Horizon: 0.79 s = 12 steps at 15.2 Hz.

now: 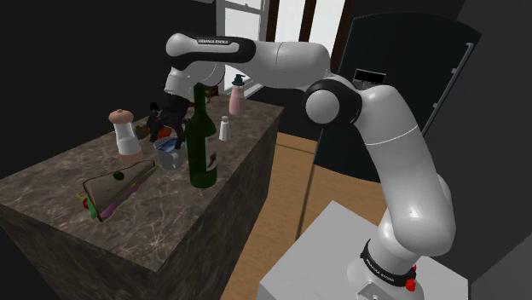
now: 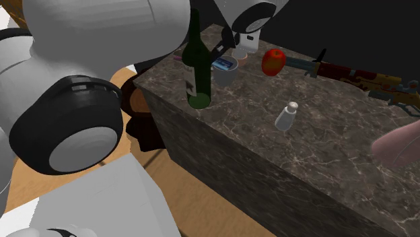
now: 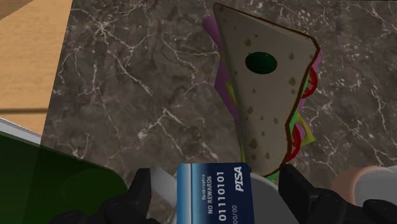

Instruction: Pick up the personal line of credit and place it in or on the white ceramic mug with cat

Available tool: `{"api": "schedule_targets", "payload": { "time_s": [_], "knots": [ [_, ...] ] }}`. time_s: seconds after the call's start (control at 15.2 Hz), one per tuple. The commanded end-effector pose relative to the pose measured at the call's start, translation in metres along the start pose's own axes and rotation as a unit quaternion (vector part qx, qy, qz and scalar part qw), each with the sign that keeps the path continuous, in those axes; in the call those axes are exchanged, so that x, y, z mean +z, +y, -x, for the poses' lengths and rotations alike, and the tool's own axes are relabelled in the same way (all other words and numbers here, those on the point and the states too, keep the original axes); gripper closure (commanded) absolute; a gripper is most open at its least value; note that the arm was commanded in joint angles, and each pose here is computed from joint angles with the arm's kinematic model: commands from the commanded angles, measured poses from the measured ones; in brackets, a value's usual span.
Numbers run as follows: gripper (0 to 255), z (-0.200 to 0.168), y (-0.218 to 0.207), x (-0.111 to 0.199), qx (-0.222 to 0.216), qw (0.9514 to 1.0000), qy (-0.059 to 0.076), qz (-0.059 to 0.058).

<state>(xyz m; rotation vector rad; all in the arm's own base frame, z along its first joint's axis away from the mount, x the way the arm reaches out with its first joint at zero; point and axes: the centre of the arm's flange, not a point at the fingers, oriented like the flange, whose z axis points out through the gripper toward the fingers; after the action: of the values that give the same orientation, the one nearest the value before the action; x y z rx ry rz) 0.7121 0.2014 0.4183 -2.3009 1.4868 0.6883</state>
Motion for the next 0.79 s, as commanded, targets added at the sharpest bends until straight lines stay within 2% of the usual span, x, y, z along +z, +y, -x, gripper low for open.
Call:
{"api": "schedule_targets", "payload": {
  "time_s": [0.0,0.2,0.73],
  "knots": [
    [0,0.000,0.000,-0.013,0.000,1.0000,0.000,0.000],
    [0,0.000,0.000,-0.050,0.000,1.0000,0.000,0.000],
    [0,0.000,0.000,-0.050,0.000,1.0000,0.000,0.000]
  ]
}}
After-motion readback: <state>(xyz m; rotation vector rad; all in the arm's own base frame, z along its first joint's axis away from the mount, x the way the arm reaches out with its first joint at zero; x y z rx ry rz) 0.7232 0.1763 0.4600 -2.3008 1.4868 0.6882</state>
